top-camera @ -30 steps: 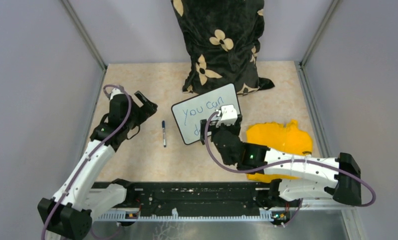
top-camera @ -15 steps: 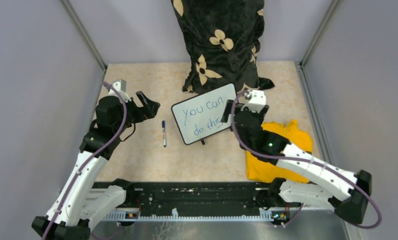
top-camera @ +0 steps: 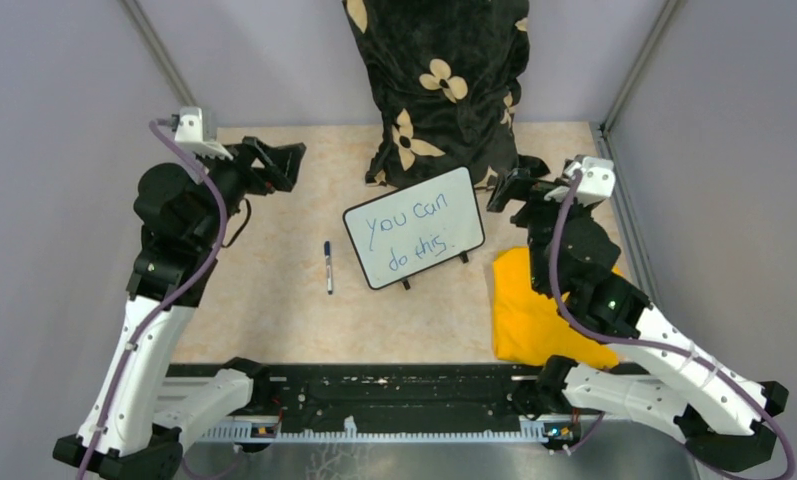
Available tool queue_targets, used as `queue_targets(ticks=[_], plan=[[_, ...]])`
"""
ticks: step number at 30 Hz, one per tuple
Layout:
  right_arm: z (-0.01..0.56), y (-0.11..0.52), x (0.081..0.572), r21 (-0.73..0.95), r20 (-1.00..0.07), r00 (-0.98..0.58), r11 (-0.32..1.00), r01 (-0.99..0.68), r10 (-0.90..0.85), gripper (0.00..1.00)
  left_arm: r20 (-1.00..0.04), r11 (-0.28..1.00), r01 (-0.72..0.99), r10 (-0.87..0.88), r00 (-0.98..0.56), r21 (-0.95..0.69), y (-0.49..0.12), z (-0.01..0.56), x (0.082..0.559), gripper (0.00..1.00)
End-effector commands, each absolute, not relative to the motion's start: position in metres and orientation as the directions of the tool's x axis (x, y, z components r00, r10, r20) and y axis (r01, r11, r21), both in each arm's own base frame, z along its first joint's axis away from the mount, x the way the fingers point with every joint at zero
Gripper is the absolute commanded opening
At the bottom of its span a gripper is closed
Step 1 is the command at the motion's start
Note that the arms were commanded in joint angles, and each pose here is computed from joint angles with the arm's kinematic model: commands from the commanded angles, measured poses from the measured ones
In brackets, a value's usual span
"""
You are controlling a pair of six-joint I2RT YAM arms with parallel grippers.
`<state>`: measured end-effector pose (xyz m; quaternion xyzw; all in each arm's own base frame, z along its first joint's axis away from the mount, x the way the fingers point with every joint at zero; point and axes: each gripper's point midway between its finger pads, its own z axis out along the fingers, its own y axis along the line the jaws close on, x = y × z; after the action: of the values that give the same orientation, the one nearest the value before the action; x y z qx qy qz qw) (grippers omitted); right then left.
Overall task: Write a sentence on the whiteboard
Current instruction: Reset both arms
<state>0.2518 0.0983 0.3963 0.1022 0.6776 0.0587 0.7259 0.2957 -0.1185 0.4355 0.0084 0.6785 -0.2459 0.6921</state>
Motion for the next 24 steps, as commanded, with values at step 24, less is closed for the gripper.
queue_targets(ticks=[24], plan=[[0.433,0.164,0.232,0.131,-0.964,0.213,0.983,-0.129,0.157,0.99,-0.94,0.812,0.497,-0.342,-0.018,-0.305,-0.15,0.475,0.307,0.99]])
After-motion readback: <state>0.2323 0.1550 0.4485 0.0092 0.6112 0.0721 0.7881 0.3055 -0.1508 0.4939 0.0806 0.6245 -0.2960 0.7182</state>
